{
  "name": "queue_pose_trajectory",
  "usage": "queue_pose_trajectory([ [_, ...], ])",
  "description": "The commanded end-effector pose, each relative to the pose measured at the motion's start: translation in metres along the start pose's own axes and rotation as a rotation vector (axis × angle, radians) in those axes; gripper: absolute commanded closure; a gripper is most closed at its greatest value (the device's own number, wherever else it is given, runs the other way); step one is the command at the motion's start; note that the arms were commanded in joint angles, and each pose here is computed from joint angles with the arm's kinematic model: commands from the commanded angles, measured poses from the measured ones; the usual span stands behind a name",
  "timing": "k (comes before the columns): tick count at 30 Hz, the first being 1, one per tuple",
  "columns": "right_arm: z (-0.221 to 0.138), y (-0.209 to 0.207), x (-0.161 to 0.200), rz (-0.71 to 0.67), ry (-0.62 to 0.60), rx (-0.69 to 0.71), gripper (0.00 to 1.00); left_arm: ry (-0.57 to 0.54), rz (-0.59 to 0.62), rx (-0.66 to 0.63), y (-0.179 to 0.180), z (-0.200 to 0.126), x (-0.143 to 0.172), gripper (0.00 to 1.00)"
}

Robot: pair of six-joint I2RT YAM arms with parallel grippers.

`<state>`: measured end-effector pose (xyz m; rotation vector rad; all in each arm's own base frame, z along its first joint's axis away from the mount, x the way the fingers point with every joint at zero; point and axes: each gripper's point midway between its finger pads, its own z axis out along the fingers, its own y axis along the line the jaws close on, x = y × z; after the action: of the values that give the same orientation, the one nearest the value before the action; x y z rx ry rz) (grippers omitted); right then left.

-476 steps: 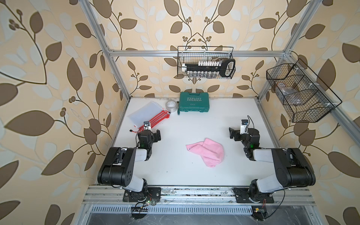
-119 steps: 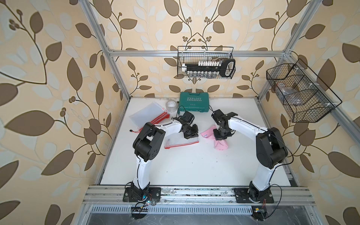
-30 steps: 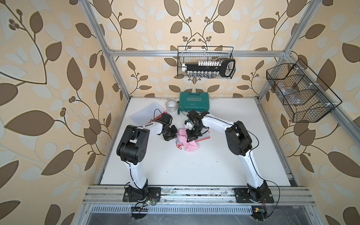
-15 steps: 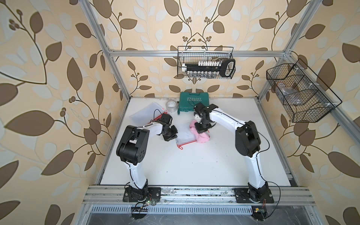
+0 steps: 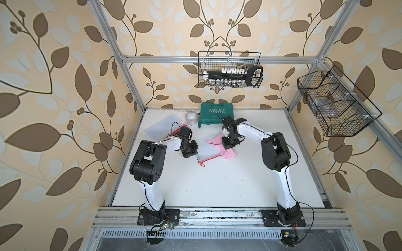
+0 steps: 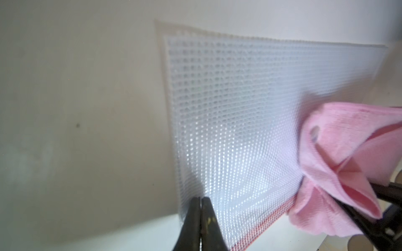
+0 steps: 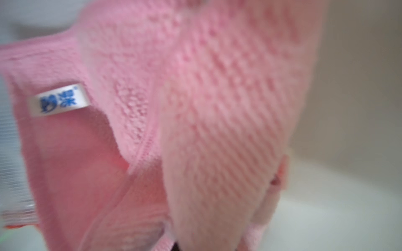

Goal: Wipe the document bag
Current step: Wipe the dirt from the document bag.

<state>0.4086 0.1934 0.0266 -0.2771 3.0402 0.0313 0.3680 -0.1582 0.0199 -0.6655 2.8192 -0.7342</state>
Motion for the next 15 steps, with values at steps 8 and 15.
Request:
queue_pose_trajectory([
  [8,-0.024,0.041,-0.006,-0.055,-0.049,-0.081,1.0,0.058,-0.028,-0.199,0.05,0.001,0.02,0.91],
  [15,0.019,0.032,0.002,-0.015,0.035,-0.063,1.0,0.045,-0.023,-0.167,0.045,-0.009,0.019,0.84],
])
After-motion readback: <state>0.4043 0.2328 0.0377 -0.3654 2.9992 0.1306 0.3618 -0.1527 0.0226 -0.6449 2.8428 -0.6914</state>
